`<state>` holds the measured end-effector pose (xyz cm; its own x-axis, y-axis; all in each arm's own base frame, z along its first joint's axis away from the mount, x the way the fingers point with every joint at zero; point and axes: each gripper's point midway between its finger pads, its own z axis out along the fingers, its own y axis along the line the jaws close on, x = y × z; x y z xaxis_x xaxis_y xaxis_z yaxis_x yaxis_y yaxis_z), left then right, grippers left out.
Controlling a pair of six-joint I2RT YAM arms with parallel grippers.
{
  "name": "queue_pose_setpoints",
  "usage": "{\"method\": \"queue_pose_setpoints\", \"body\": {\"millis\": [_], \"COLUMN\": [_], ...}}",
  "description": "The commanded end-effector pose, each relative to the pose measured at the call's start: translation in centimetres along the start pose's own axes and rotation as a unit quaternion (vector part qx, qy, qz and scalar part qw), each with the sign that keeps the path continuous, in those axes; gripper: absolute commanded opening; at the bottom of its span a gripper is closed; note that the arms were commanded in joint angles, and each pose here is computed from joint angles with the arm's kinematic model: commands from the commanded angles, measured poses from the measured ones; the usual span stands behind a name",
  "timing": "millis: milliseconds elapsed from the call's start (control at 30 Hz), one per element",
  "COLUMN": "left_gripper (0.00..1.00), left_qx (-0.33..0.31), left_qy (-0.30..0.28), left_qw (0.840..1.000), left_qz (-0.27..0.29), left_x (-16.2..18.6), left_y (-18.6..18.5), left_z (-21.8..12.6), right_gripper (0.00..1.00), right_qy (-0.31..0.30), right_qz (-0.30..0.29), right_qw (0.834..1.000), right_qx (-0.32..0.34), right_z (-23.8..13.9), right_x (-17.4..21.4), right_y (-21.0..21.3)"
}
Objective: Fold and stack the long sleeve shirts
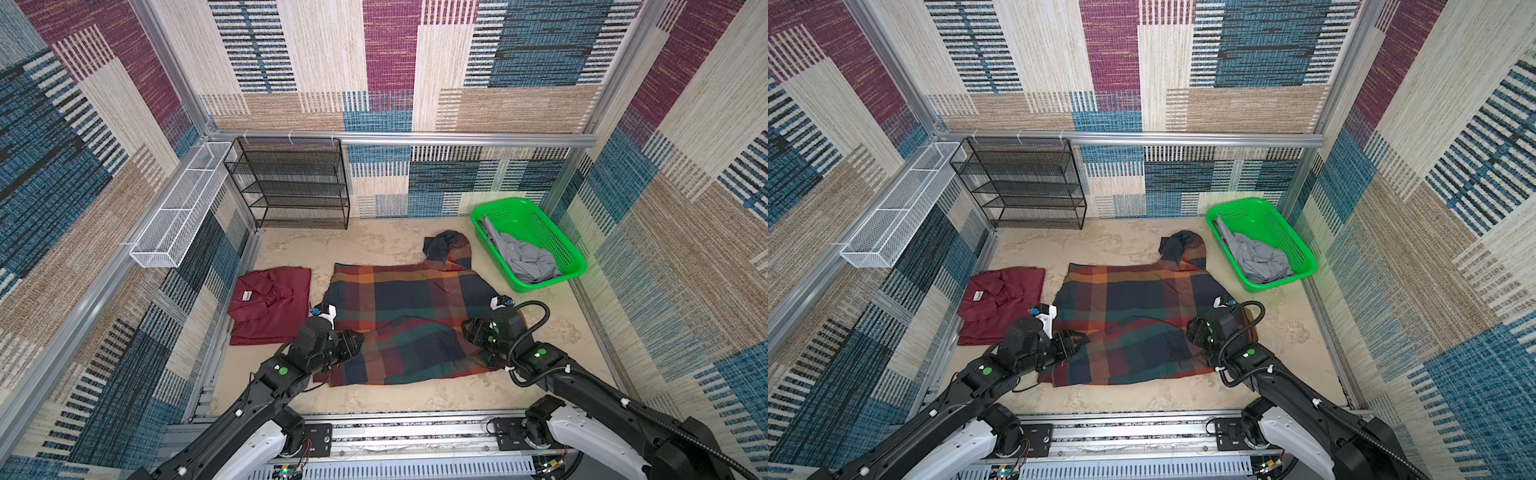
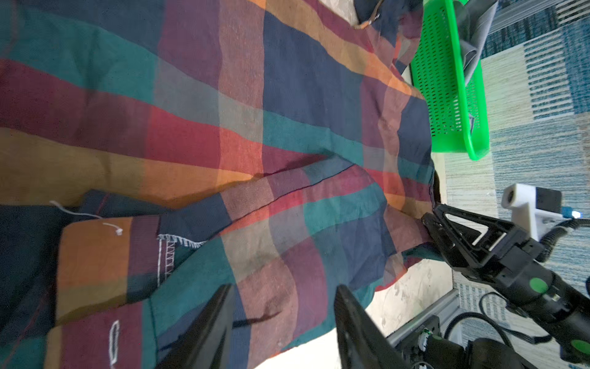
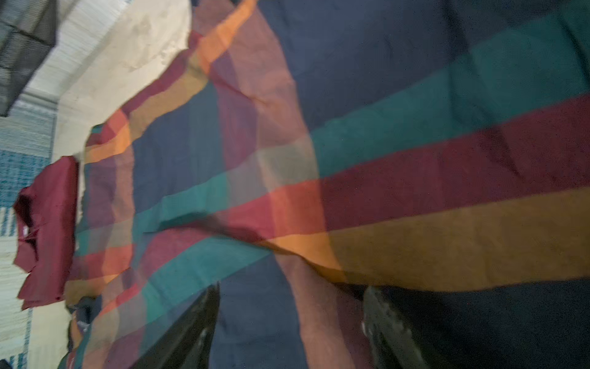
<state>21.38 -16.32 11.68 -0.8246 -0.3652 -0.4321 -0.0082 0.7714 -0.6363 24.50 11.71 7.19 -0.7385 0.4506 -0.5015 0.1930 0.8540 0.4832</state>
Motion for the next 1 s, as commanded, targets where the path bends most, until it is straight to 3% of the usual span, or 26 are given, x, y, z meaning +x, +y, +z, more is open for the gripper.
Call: {"method": "queue_pose_setpoints", "body": {"millis": [0, 167, 333, 467, 633, 800, 967], "left_gripper": [0.55, 0.56, 0.56, 0.56, 0.56, 0.54, 0.54], "left_qx": [0.039, 0.007, -0.03, -0.039, -0.004, 0.005, -0.018], "left_qy": [-0.001, 0.019, 0.039, 0.04, 0.037, 0.11, 0.143], "left_qw": [0.999, 1.0, 0.999, 0.998, 0.999, 0.993, 0.988], "left_qz": [-0.001, 0.007, -0.005, -0.008, -0.019, -0.035, -0.061], "left_x": [-0.5, 0.3, 1.9, 2.0, 0.4, 1.5, 3.4], "left_y": [-1.6, -0.3, 2.3, 2.4, -0.9, -2.5, -0.7], "left_z": [0.8, 1.9, 2.4, 1.1, -0.4, 2.1, 4.6], "right_gripper": [0.73, 0.69, 0.69, 0.69, 0.7, 0.72, 0.72], "right_qy": [0.008, -0.01, 0.013, -0.003, -0.035, -0.005, 0.01], "right_qz": [0.042, 0.117, 0.14, 0.132, 0.094, 0.055, 0.087], "right_qw": [0.998, 0.99, 0.985, 0.989, 0.995, 0.998, 0.996], "right_qx": [0.044, 0.08, 0.096, 0.064, 0.02, -0.001, -0.001], "right_z": [0.3, -0.3, -0.3, -1.4, -3.8, -2.6, -0.8], "right_x": [0.8, 1.3, 2.8, 1.4, -2.6, -3.7, -2.3], "right_y": [-2.6, -6.5, -7.8, -6.2, -2.3, 0.5, -0.4]}}
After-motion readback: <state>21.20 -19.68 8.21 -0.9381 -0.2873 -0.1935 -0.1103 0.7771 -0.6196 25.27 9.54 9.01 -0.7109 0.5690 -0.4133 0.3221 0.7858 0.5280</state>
